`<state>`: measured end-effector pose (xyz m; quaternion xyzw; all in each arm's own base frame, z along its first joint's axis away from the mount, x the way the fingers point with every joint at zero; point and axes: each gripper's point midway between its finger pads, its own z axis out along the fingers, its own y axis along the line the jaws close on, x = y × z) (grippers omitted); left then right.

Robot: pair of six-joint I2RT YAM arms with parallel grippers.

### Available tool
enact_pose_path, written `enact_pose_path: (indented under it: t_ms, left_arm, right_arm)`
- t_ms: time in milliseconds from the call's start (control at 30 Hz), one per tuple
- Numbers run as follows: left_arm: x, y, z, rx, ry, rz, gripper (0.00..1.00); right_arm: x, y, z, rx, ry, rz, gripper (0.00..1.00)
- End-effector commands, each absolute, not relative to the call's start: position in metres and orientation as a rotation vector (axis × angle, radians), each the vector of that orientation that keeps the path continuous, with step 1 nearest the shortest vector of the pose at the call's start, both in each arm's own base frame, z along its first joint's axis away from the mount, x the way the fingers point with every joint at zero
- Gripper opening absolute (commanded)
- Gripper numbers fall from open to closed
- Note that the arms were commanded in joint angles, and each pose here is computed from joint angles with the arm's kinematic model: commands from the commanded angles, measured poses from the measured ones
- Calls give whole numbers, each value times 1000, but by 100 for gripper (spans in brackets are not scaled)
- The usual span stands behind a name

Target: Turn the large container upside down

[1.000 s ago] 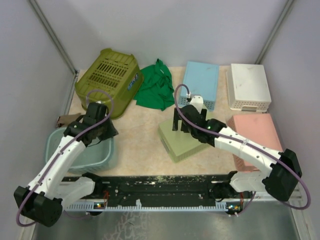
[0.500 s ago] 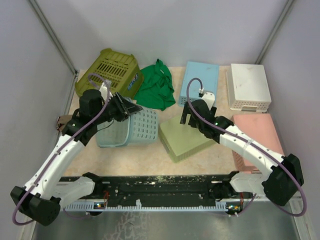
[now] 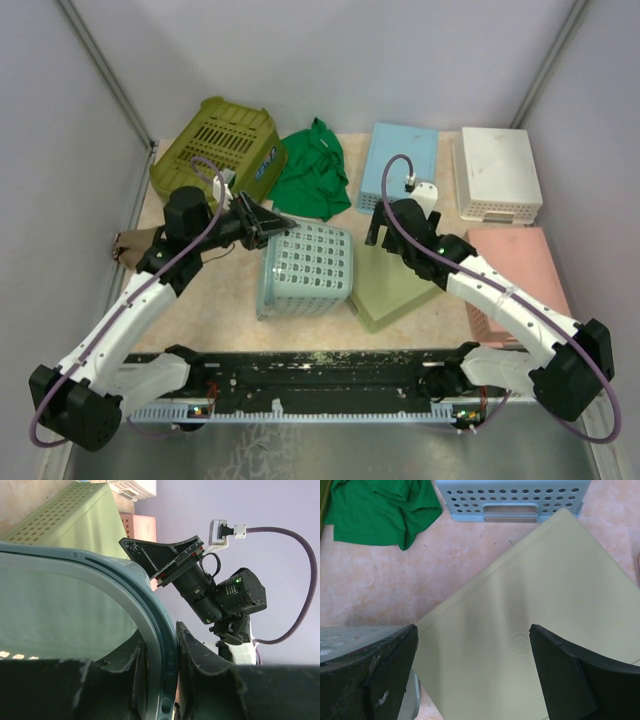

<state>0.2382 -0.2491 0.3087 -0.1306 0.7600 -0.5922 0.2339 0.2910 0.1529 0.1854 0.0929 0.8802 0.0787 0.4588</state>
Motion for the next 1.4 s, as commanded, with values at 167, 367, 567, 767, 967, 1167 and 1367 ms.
enact_pose_path:
  t_ms: [167, 367, 567, 767, 967, 1167, 1367]
  left_arm:
    - [250, -222, 318, -428, 2016, -1477, 0]
    - [264, -177, 279, -778, 2075, -1157, 0]
    - [266, -165, 259, -996, 2064, -1116, 0]
    - [280, -145, 254, -1117, 2017, -960, 17]
    - [310, -128, 270, -1181, 1787, -961, 62]
    - [348, -130, 301, -1097, 1704, -930, 78]
    - [366, -146, 317, -989, 1729, -954, 80]
  right_arm:
    - [293, 154, 207, 208, 2109, 240, 92]
    - [291, 154, 210, 215, 2096, 270, 92]
    - [287, 151, 207, 221, 2101, 267, 92]
    - [284, 150, 205, 222, 2105, 272, 92]
    - [282, 151, 202, 239, 2112, 284, 92]
    - [274, 140, 198, 257, 2112, 259, 92]
    - [269, 133, 193, 285, 2117, 242, 92]
